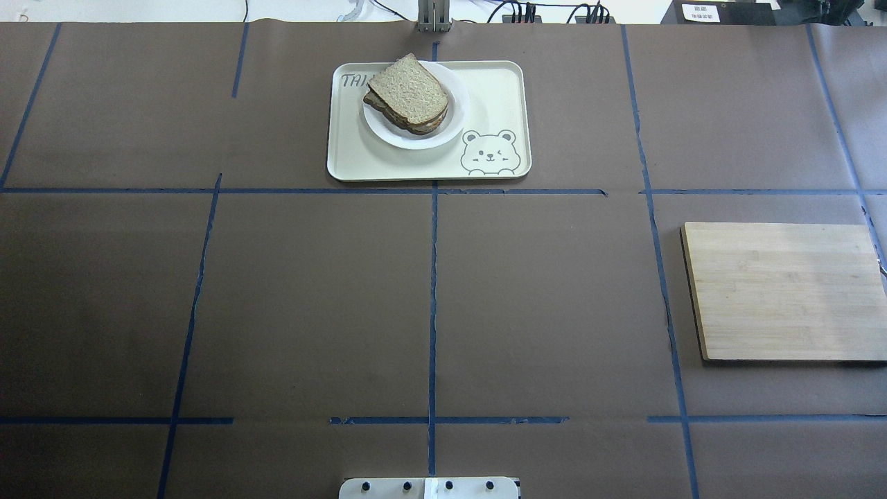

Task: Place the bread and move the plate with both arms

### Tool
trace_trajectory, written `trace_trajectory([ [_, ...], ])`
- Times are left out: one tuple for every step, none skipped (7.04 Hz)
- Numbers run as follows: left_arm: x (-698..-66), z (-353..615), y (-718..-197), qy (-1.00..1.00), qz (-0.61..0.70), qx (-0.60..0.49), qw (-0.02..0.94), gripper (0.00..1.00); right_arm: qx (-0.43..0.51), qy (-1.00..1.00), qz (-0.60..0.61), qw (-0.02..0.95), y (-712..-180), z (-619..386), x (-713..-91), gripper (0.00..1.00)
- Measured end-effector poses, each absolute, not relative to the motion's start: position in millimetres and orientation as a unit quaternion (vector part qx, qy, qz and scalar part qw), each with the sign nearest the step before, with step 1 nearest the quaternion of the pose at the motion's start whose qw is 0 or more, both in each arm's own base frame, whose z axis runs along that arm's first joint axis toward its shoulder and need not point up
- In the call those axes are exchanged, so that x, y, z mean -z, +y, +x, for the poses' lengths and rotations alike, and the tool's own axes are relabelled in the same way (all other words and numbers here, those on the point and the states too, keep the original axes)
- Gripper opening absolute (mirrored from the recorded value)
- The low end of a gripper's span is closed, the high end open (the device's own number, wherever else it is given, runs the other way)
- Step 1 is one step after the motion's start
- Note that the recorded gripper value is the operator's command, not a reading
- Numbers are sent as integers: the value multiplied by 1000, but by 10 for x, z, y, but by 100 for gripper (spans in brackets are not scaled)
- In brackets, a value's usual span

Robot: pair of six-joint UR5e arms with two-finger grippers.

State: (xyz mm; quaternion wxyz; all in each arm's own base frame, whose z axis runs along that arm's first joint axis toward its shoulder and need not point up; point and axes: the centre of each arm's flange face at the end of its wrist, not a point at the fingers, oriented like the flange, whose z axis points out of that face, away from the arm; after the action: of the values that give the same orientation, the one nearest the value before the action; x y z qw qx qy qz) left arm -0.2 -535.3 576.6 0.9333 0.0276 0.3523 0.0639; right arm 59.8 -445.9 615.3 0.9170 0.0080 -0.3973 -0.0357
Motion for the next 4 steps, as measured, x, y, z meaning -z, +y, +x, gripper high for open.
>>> trace_trajectory([
  [-6099,-278,-5301,371,22,-76,925,100,35,-397,6,917,-4458,598,-6173,100],
  [-6276,-444,-5229,382,19,-75,921,100,34,-398,4,917,-4456,598,-6195,100],
  [-6396,-554,-5134,388,16,-68,919,100,33,-398,2,917,-4452,597,-6218,100],
  [-6461,-619,-5069,390,13,-62,919,100,31,-399,-2,916,-4438,596,-6256,100],
])
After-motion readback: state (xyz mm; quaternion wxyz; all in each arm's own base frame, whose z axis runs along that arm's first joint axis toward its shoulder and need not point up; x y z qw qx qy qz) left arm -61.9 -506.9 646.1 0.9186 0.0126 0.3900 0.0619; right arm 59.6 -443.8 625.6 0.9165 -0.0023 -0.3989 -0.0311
